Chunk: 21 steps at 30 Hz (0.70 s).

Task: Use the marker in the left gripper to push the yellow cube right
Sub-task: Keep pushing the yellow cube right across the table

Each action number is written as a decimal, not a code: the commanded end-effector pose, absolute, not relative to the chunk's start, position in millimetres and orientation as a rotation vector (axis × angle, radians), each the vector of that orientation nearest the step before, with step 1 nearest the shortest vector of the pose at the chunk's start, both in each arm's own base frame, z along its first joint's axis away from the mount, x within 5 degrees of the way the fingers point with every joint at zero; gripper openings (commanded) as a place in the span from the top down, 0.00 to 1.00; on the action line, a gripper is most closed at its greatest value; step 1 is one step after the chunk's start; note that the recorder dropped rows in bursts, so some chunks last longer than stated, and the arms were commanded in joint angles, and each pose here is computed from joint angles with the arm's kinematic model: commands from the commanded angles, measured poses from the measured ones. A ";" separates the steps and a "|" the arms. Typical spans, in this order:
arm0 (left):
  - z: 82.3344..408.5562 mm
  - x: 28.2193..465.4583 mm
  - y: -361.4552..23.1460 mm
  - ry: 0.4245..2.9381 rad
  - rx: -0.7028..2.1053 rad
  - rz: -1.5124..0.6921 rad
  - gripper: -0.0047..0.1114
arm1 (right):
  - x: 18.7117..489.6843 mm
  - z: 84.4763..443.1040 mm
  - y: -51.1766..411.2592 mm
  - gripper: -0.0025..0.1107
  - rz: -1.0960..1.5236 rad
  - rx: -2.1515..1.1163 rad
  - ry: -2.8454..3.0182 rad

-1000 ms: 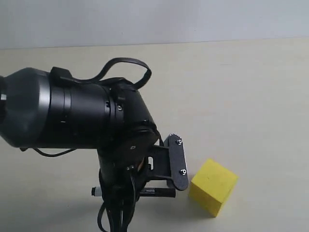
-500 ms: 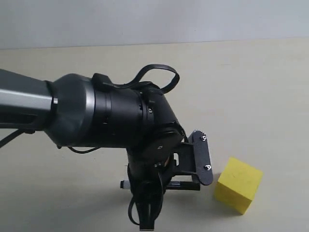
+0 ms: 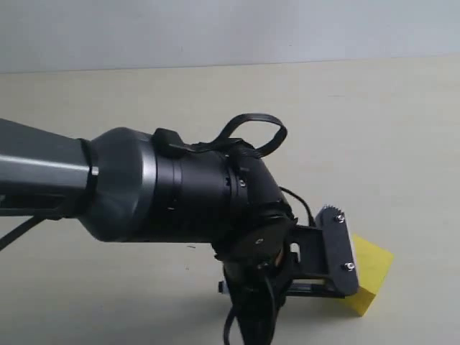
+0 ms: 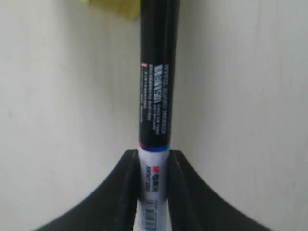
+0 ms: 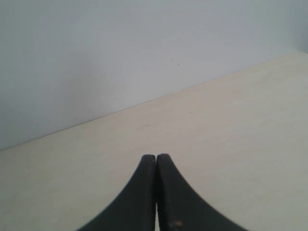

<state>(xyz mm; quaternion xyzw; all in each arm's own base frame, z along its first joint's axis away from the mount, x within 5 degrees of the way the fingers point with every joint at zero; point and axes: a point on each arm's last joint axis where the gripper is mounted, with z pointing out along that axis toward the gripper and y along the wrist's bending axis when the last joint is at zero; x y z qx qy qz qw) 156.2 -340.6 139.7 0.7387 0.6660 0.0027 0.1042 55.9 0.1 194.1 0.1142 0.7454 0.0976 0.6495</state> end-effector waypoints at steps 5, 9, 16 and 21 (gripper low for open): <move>158.2 182.9 -339.5 2.146 2.066 0.039 0.96 | 55.6 193.0 -0.3 0.98 0.217 0.264 1.690; 157.3 182.0 -329.7 2.283 2.054 0.093 0.96 | 55.6 193.0 -0.3 0.98 0.217 0.264 1.690; 157.0 185.7 -326.4 2.278 2.055 0.162 0.96 | 55.6 193.0 -0.3 0.98 0.217 0.264 1.690; 147.2 182.6 -344.6 2.280 2.015 -0.022 0.96 | 55.6 193.0 -0.3 0.98 0.217 0.264 1.690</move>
